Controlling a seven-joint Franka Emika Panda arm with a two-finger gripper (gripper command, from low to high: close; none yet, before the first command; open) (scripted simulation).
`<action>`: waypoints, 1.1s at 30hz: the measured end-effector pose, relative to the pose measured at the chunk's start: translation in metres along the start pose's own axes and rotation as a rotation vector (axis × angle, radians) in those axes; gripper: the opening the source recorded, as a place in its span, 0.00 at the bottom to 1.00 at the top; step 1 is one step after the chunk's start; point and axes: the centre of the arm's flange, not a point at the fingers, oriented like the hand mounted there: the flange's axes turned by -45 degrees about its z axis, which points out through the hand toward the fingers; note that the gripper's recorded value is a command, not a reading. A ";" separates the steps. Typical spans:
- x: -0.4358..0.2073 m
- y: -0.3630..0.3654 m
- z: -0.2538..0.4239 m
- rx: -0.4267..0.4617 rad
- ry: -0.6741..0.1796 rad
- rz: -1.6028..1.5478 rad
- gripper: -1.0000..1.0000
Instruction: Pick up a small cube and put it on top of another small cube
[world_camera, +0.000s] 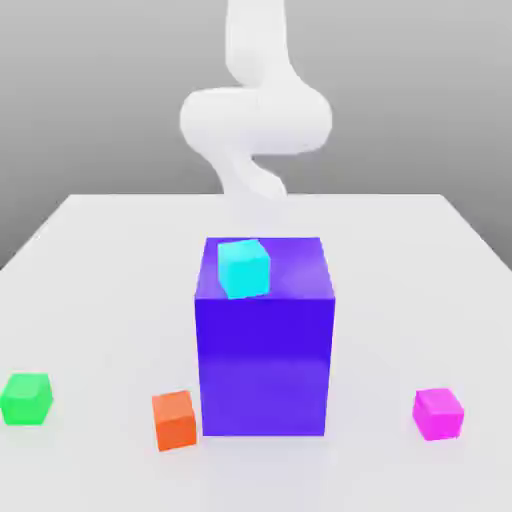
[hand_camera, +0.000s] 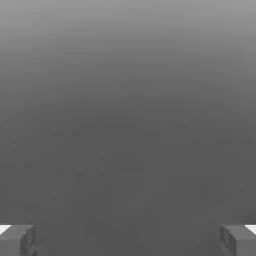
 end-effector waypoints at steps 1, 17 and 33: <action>-0.003 -0.008 0.024 0.024 -0.035 0.002 0.50; -0.191 -0.167 0.297 0.108 -0.553 -0.052 0.50; -0.373 -0.196 0.404 -0.016 -0.724 -0.130 0.00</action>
